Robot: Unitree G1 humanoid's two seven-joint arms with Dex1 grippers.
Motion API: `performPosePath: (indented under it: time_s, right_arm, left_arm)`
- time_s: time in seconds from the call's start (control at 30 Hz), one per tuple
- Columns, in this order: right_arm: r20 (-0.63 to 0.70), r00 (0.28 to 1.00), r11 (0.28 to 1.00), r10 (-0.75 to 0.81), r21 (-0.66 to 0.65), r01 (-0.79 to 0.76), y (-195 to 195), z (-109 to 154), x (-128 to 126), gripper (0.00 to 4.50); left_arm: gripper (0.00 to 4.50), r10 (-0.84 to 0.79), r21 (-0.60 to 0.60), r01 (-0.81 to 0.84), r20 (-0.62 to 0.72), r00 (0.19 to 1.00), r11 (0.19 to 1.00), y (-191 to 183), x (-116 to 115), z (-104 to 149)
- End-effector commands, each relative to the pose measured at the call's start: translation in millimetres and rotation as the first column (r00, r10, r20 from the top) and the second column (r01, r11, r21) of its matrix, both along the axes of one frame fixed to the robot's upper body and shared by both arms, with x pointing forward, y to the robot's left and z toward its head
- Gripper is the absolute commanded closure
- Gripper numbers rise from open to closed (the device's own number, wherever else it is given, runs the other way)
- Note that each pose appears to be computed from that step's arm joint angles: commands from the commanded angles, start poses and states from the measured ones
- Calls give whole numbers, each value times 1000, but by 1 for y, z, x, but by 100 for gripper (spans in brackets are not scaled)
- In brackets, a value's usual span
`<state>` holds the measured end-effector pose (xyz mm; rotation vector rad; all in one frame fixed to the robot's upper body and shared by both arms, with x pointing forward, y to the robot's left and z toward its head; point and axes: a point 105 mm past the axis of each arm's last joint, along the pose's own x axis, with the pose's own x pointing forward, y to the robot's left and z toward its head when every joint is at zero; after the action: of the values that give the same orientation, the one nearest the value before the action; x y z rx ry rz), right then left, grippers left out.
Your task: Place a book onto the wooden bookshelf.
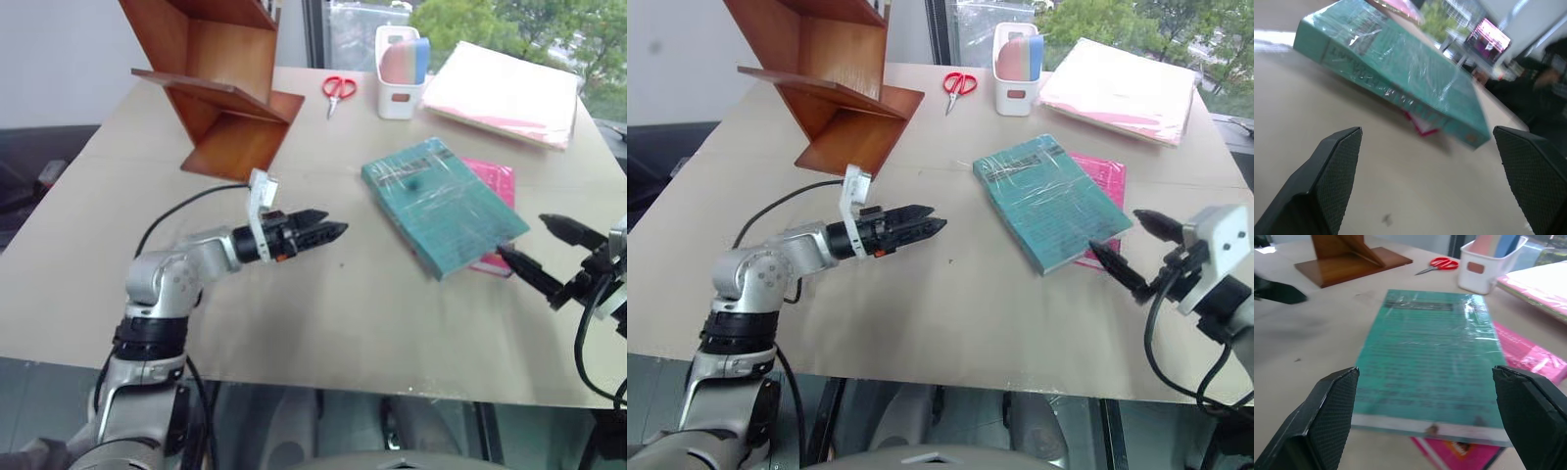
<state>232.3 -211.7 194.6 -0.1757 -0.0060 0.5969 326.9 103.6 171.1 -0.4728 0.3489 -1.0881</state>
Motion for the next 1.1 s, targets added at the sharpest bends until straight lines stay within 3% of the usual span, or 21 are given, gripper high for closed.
performPosePath:
  time_s: [0.03, 0.17, 0.37, 0.6, 1.1]
  right_arm:
    - [73, 997, 999, 12, -47, -9, 11, 7, -5, 3]
    - [84, 994, 989, 72, -135, -61, 26, 0, -13, 3]
    - [84, 994, 990, 74, -127, -63, 31, 0, -19, 3]
    - [81, 995, 992, 52, -121, -42, 35, 0, -25, 3]
    - [45, 995, 993, 84, -87, -80, 45, -4, -47, 3]
  left_arm:
    - [0, -39, -89, 25, -163, 986, 996, -8, 2, 4]
    - [0, -56, -222, -44, -425, 903, 974, -39, 22, -9]
    - [0, -39, -244, -122, -568, 822, 962, -70, 35, -21]
    - [0, -61, -261, -131, -618, 783, 956, -99, 40, -28]
    - [0, -99, -294, -113, -619, 779, 949, -134, 54, -31]
